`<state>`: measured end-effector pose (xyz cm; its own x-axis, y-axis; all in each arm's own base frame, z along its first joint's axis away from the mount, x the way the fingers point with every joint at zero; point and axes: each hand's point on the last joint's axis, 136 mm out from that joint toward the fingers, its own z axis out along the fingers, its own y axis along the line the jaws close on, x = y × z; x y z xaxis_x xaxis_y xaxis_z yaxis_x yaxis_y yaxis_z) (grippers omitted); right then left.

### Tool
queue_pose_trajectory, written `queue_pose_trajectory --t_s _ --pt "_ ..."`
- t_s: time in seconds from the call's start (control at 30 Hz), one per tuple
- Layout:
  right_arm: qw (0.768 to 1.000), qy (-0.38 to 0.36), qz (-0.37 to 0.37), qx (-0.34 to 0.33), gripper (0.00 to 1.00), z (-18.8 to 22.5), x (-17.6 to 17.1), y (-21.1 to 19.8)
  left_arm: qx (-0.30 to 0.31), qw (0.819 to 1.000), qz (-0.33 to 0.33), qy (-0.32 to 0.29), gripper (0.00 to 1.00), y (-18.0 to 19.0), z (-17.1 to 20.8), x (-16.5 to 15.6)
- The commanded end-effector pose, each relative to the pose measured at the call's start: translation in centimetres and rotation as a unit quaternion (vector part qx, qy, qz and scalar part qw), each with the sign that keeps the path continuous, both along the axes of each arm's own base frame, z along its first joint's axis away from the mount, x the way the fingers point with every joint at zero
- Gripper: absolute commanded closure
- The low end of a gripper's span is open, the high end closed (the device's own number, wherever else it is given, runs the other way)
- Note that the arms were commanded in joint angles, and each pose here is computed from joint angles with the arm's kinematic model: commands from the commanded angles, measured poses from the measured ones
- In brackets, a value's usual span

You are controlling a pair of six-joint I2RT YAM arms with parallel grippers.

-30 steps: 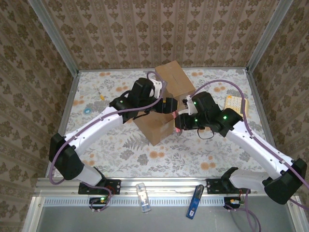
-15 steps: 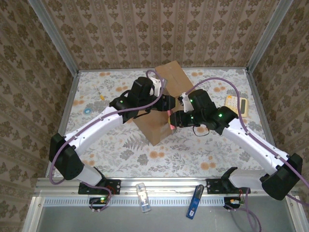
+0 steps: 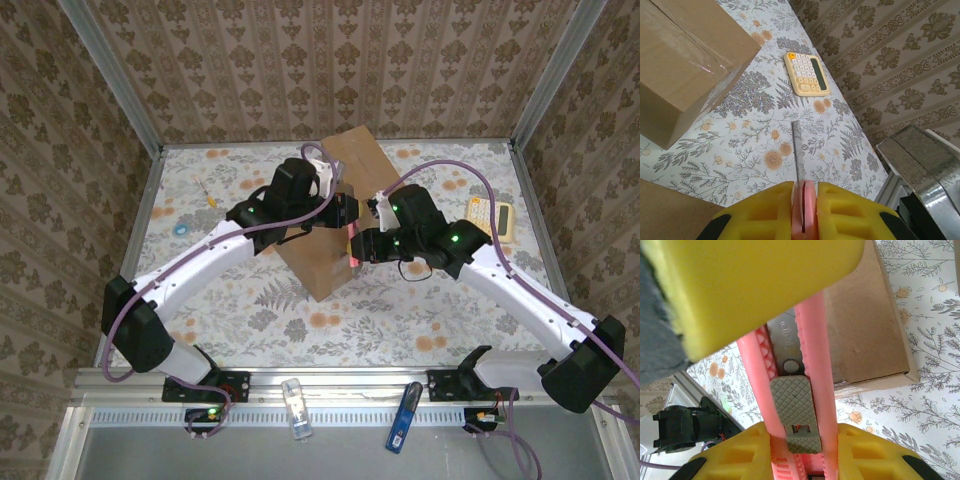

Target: Unpack the express box

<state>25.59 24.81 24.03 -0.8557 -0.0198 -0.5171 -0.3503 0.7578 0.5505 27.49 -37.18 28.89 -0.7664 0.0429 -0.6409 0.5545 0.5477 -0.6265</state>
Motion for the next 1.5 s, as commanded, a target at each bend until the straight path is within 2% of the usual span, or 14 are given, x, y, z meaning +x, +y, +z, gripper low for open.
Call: queue_pose_trajectory --t_s 0.0,0.03,0.1,0.17,0.27,0.37,0.47,0.7,0.87,1.17,1.47 --pt "0.999 -0.028 0.008 0.032 0.67 2.3 0.5 1.1 0.001 1.0 -0.014 -0.014 1.0 0.1 0.6 -0.7" --pt "0.999 -0.029 0.011 0.033 0.6 2.3 0.4 1.1 0.003 1.0 -0.012 -0.015 1.0 0.2 0.7 -0.8" --pt "0.998 -0.039 0.019 0.04 0.4 2.6 0.4 1.3 0.005 1.0 -0.01 -0.024 1.0 0.7 1.4 -0.8" --pt "0.997 -0.051 0.03 0.049 0.26 3.1 0.3 1.4 -0.003 0.999 -0.013 -0.034 1.0 1.1 2.4 -1.0" --pt "0.995 -0.062 0.045 0.068 0.19 3.6 0.3 1.5 -0.032 0.998 -0.02 -0.048 1.0 1.9 4.5 -1.2" --pt "0.992 -0.068 0.059 0.088 0.19 4.1 0.3 1.6 -0.058 0.996 -0.019 -0.06 1.0 2.8 6.2 -1.4" --pt "0.986 -0.082 0.079 0.119 0.23 4.9 0.1 2.0 -0.084 0.994 -0.024 -0.07 1.0 3.5 7.5 -1.7" --pt "0.952 -0.147 0.133 0.233 0.33 9.2 -1.6 3.3 -0.163 0.982 -0.049 -0.083 1.0 3.8 9.5 -2.7" --pt "0.939 -0.158 0.133 0.274 0.39 10.6 -1.7 3.6 -0.201 0.974 -0.055 -0.092 1.0 3.9 10.8 -3.1" --pt "0.923 -0.168 0.116 0.328 0.53 11.8 -0.9 3.9 -0.235 0.965 -0.045 -0.108 1.0 4.6 12.3 -3.7" --pt "0.911 -0.19 0.101 0.351 0.62 13.5 -0.8 3.4 -0.245 0.963 -0.032 -0.112 1.0 5.1 12.5 -3.6"
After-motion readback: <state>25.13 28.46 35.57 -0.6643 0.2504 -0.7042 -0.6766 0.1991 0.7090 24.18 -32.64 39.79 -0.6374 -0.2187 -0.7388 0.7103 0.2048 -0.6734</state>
